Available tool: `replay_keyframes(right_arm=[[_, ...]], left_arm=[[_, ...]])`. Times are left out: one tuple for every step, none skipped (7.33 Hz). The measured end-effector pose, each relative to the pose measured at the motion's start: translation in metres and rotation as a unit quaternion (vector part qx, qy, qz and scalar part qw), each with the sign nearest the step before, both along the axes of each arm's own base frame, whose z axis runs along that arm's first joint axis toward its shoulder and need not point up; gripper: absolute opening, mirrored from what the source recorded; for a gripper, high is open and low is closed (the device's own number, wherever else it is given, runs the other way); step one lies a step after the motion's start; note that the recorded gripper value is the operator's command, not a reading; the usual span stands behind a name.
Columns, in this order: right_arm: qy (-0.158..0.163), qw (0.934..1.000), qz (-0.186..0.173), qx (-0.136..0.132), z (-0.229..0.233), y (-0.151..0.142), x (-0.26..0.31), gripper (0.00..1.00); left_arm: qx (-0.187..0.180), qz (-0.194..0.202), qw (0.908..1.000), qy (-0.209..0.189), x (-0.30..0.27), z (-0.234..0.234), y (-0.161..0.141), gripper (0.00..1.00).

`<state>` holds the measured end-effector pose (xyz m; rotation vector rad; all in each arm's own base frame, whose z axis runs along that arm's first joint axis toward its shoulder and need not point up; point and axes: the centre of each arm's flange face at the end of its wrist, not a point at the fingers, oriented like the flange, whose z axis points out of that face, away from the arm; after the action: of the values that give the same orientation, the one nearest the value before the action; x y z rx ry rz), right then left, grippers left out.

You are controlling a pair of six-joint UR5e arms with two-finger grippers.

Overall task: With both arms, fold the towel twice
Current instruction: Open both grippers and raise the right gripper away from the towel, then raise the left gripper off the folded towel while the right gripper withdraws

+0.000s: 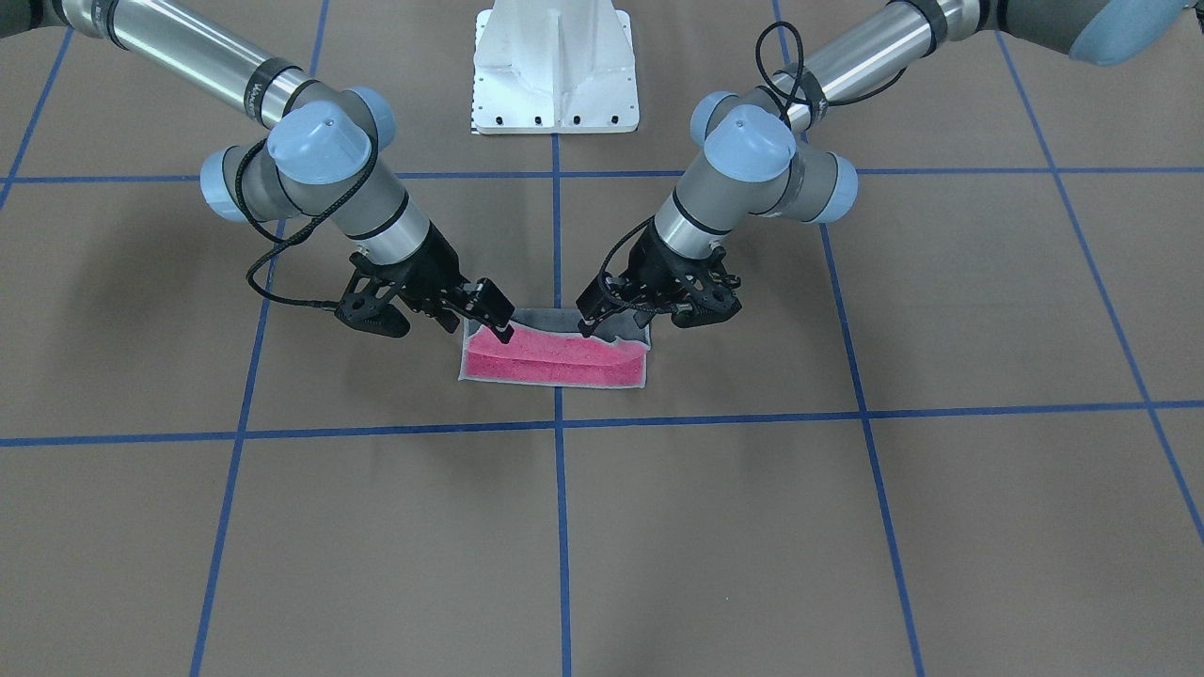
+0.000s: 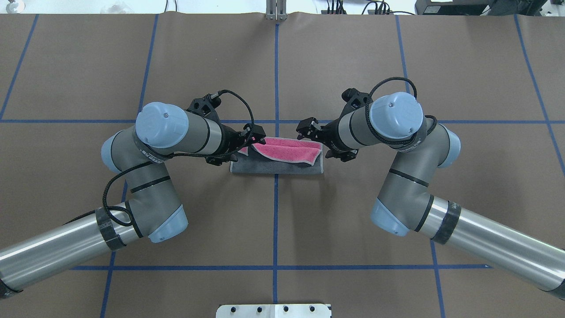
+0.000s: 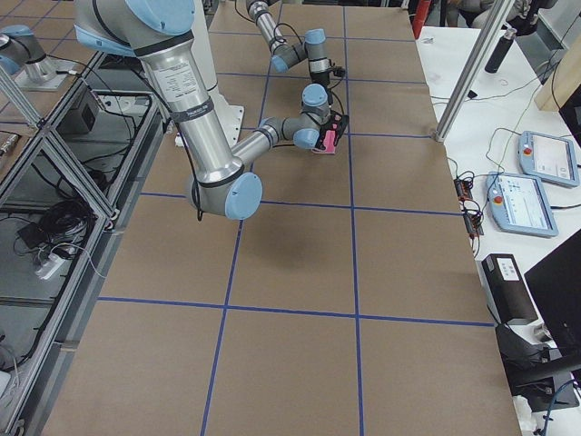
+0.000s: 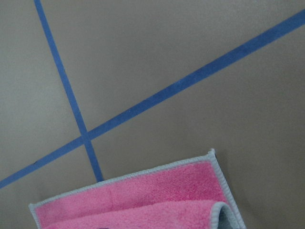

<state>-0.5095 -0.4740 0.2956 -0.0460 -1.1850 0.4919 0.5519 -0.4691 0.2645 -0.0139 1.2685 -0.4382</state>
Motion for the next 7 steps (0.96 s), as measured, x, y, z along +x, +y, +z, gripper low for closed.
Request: replay_keyframes(right_arm=[[-0.001,1.0,0.0,-0.003,0.001,-0.007,0.007,0.99],[-0.003,1.0,-0.002,-0.009,0.003,-0.016,0.019,0.99],[-0.004,0.9999,-0.003,-0.014,0.007,-0.026,0.032,0.99],[-0.004,0.9999,-0.003,-0.016,0.012,-0.035,0.046,0.99],[-0.002,0.9998,-0.006,-0.018,0.018,-0.046,0.061,0.99],[0.0,0.9998,-0.012,-0.018,0.027,-0.056,0.077,0.99],[0.004,0.9997,-0.017,-0.016,0.037,-0.063,0.092,0.99]], left_arm=[[0.0,0.0,1.0,0.001,0.001,-0.001,0.0,1.0],[-0.003,0.0,1.0,0.002,0.001,-0.002,0.001,1.0],[-0.01,-0.002,0.9999,0.003,0.002,-0.002,0.001,1.0],[-0.017,-0.004,0.9998,0.006,0.004,-0.004,0.001,1.0],[-0.024,-0.005,0.9996,0.009,0.009,-0.01,0.0,1.0],[-0.032,-0.007,0.9994,0.012,0.017,-0.017,-0.003,1.0],[-0.037,-0.007,0.9992,0.013,0.025,-0.022,-0.005,1.0]])
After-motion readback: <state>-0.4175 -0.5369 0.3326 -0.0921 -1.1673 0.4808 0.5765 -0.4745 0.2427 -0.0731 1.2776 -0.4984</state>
